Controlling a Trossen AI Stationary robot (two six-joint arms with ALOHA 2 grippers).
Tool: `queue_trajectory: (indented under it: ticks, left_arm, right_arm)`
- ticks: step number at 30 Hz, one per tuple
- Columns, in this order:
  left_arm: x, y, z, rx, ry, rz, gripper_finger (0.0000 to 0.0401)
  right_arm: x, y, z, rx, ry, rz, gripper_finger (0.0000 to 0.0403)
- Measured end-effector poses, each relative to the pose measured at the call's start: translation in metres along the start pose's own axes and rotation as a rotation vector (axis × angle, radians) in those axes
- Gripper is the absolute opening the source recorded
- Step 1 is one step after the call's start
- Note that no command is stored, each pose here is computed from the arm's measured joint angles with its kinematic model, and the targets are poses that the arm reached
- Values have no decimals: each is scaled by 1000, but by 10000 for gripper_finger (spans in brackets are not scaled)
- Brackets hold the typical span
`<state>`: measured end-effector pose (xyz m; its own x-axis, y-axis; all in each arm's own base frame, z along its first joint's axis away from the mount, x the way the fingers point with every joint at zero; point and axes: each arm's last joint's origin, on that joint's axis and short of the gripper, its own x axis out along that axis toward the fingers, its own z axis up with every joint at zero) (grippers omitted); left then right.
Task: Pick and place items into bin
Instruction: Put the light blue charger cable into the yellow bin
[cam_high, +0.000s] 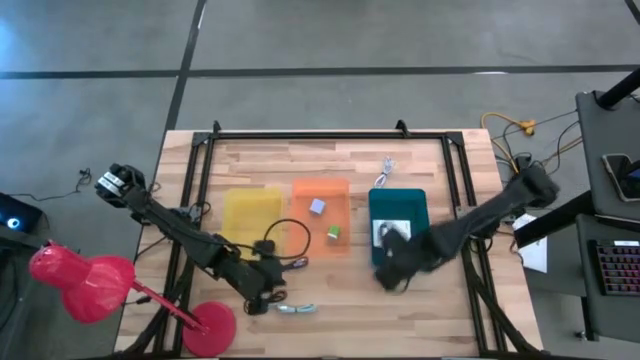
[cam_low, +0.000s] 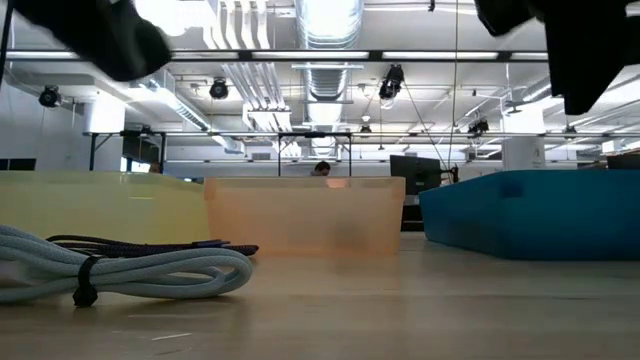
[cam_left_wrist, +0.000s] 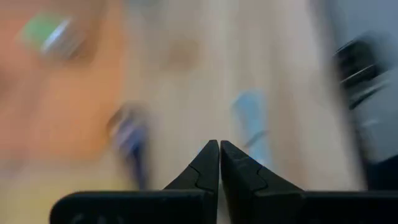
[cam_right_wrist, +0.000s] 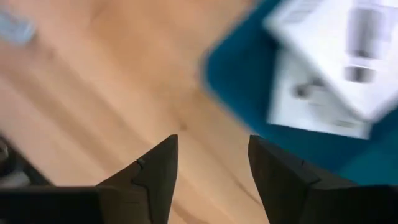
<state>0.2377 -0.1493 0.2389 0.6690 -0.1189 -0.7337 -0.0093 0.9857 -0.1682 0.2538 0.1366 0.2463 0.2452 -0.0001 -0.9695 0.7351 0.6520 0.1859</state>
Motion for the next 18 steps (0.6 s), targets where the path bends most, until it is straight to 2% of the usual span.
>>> queue_trajectory:
  ticks: [4,7,10,13,15,18]
  left_arm:
    - [-15,18,-17,-98,132,189,0]
    - [-20,24,-20,-118,142,206,0]
    - [-21,31,-18,-153,149,234,0]
    - [-27,41,-23,-203,211,314,0]
    - [-31,41,-24,-159,223,293,0]
    - [-38,25,-26,-14,211,146,0]
  right_arm:
    - [18,48,-13,-125,7,-21,173]
    - [33,77,-18,-162,15,-25,169]
    - [43,105,-17,-170,23,29,160]
    - [50,137,-14,-230,1,161,147]
    - [52,155,-12,-326,-25,206,139]
    - [57,175,-10,-488,-54,208,133]
